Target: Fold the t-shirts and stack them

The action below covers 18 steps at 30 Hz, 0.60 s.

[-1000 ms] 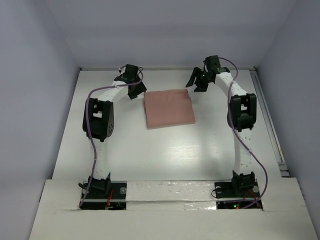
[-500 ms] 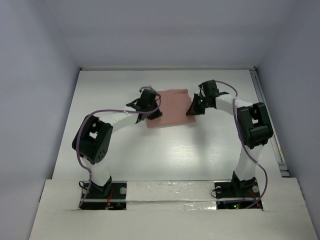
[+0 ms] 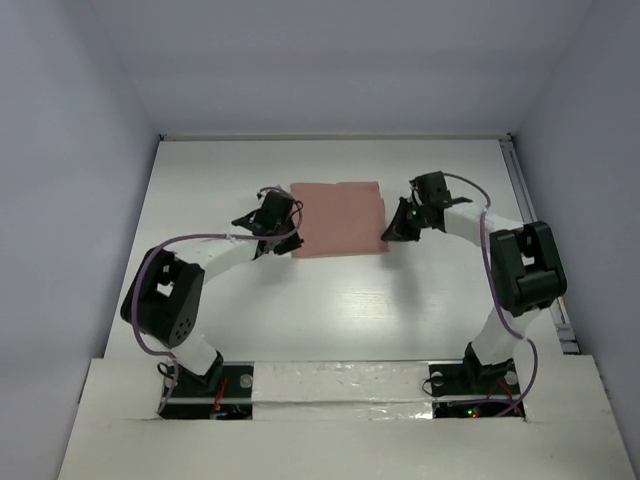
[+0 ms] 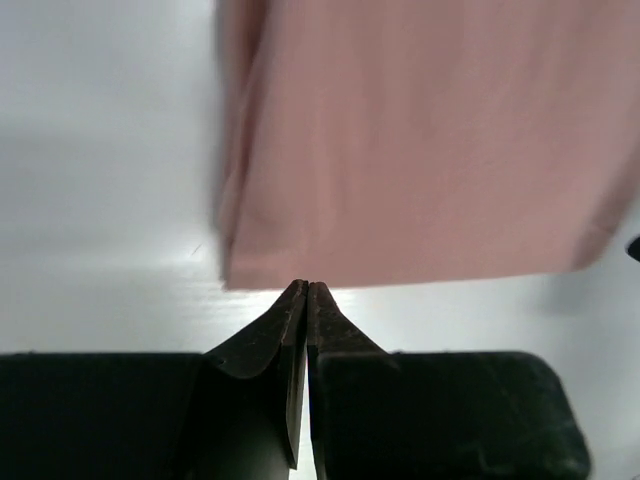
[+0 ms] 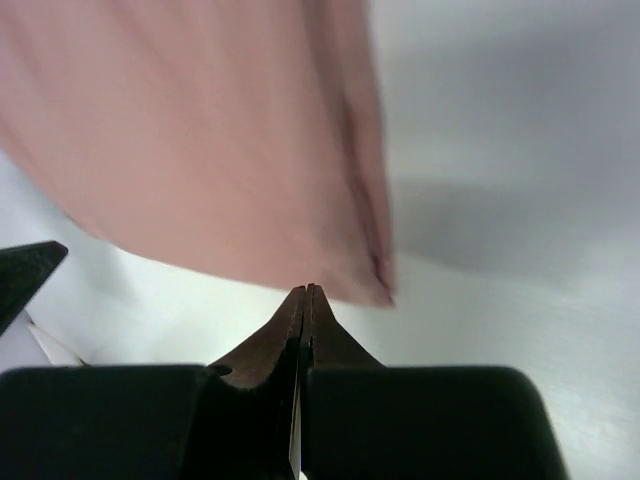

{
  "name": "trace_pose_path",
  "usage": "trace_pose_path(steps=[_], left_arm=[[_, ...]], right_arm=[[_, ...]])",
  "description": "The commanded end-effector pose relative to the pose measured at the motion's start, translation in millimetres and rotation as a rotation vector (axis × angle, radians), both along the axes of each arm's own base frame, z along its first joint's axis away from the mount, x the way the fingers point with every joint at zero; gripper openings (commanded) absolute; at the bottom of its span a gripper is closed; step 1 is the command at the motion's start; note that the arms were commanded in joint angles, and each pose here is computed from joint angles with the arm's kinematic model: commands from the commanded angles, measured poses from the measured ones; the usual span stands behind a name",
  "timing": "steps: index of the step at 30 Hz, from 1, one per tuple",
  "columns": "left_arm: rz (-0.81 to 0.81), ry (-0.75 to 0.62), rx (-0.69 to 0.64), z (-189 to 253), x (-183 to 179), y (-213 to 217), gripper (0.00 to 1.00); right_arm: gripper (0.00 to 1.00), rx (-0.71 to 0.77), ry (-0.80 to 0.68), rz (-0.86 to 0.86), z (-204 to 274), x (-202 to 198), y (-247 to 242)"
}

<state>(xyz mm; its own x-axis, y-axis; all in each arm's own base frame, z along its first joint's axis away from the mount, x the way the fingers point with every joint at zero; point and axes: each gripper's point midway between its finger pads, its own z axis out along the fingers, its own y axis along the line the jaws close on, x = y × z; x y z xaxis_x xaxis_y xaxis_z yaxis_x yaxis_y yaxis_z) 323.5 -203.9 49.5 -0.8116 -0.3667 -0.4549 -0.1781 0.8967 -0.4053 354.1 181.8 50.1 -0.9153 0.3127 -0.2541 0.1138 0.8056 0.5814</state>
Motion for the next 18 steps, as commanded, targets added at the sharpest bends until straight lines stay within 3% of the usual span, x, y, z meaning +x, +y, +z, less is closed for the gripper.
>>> trace_pose_path(steps=[1, 4, 5, 7, 8, 9, 10, 12, 18], left_arm=[[-0.026, -0.143, -0.005, 58, 42, -9, 0.01], [-0.021, -0.217, -0.024, 85, 86, -16, 0.02], [-0.008, -0.186, 0.003, 66, 101, -10, 0.02], [-0.011, -0.217, -0.036, 78, 132, -17, 0.01], [-0.008, -0.174, -0.025, 53, 142, -17, 0.01], [0.007, -0.202, -0.035, 62, 163, -13, 0.01], [0.007, -0.164, -0.024, 39, 171, -11, 0.01], [0.029, -0.184, -0.032, 41, 196, -1, 0.01], [0.070, -0.124, -0.015, -4, 224, 28, 0.01]], right_arm=[[0.00, 0.042, -0.198, 0.016, 61, 62, 16], [0.00, 0.061, -0.203, 0.029, 53, 95, 28], [0.00, 0.081, -0.254, 0.037, 71, 116, 35], [0.00, 0.098, -0.218, 0.055, 53, 132, 44], [0.00, 0.108, -0.233, 0.061, 55, 141, 47], [0.00, 0.127, -0.274, 0.064, 69, 157, 53], [0.00, 0.125, -0.228, 0.054, 49, 164, 50], [0.00, 0.150, -0.233, 0.045, 54, 183, 50], [0.00, 0.154, -0.167, -0.067, 13, 215, 6]])
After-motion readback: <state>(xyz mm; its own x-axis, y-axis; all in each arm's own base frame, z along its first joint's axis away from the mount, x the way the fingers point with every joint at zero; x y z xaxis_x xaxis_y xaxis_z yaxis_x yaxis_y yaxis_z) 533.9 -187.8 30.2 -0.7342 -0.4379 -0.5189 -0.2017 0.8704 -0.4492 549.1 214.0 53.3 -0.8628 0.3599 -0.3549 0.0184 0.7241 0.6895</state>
